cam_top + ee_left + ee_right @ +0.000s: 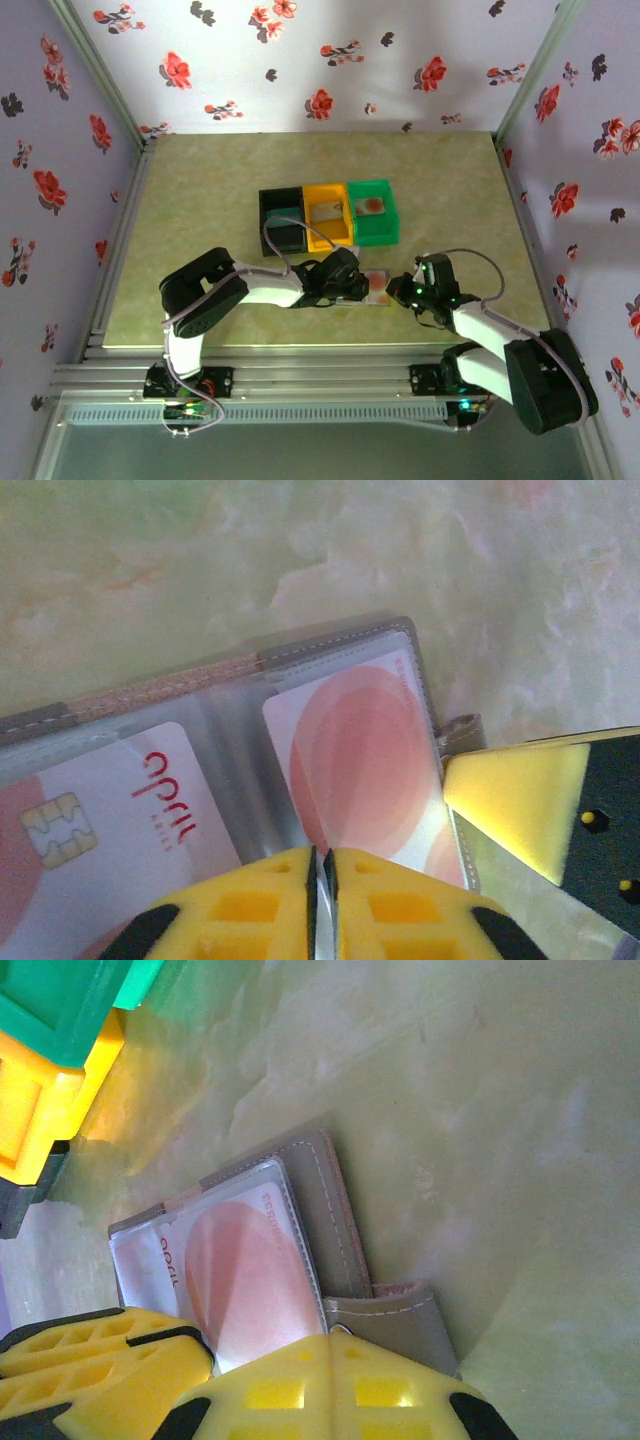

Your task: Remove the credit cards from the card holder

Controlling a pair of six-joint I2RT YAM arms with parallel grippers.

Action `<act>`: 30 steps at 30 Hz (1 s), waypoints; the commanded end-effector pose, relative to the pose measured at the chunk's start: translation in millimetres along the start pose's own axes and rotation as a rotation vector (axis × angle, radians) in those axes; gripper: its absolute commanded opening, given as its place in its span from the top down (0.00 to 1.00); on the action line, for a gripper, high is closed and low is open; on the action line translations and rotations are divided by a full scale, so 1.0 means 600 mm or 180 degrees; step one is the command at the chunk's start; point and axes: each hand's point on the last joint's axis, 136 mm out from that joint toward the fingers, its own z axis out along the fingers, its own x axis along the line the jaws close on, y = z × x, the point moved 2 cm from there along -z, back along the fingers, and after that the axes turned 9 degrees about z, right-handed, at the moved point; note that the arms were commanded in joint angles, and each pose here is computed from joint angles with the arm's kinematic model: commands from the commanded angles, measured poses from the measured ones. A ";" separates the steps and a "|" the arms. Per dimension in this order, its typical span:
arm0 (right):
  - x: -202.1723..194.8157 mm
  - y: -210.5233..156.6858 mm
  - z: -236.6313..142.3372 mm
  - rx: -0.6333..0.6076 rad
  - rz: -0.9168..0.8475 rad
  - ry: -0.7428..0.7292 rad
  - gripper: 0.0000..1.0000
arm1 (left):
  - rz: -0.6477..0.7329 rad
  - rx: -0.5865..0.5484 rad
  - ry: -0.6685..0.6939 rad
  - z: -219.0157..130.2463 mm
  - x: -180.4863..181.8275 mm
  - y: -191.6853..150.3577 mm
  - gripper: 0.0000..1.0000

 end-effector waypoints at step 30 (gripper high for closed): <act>0.004 0.030 -0.051 -0.0266 -0.0082 -0.0318 0.98 | -0.0120 0.0355 -0.0069 0.025 -0.003 -0.038 0.84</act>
